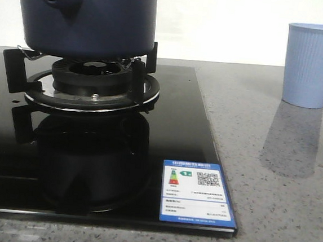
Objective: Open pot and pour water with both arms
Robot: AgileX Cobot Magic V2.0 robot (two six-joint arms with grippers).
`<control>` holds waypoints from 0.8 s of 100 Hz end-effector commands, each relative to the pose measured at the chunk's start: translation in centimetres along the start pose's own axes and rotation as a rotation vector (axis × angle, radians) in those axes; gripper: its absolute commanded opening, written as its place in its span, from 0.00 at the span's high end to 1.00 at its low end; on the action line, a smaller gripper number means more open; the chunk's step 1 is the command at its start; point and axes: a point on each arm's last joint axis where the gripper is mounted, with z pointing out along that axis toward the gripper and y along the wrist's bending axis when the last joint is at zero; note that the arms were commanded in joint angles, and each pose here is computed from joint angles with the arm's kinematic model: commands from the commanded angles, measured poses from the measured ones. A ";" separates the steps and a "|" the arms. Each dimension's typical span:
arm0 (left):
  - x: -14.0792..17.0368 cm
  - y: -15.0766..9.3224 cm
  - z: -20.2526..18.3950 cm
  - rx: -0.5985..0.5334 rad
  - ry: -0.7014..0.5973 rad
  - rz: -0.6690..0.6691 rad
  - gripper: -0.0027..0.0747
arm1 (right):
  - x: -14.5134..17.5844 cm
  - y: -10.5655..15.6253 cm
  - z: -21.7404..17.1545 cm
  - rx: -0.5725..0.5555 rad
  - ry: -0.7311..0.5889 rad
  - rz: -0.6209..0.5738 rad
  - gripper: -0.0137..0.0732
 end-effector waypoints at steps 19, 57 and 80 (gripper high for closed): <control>3.9 0.9 0.3 -0.085 -0.019 -0.025 0.99 | -0.9 -0.4 0.1 0.047 -0.022 -0.040 0.90; 4.6 0.9 0.3 -0.082 0.056 -0.007 0.99 | -0.9 -0.3 0.1 0.045 -0.021 -0.040 0.90; 4.6 0.9 0.3 -0.082 0.056 -0.007 0.99 | -0.9 -0.3 0.1 0.045 -0.021 -0.040 0.90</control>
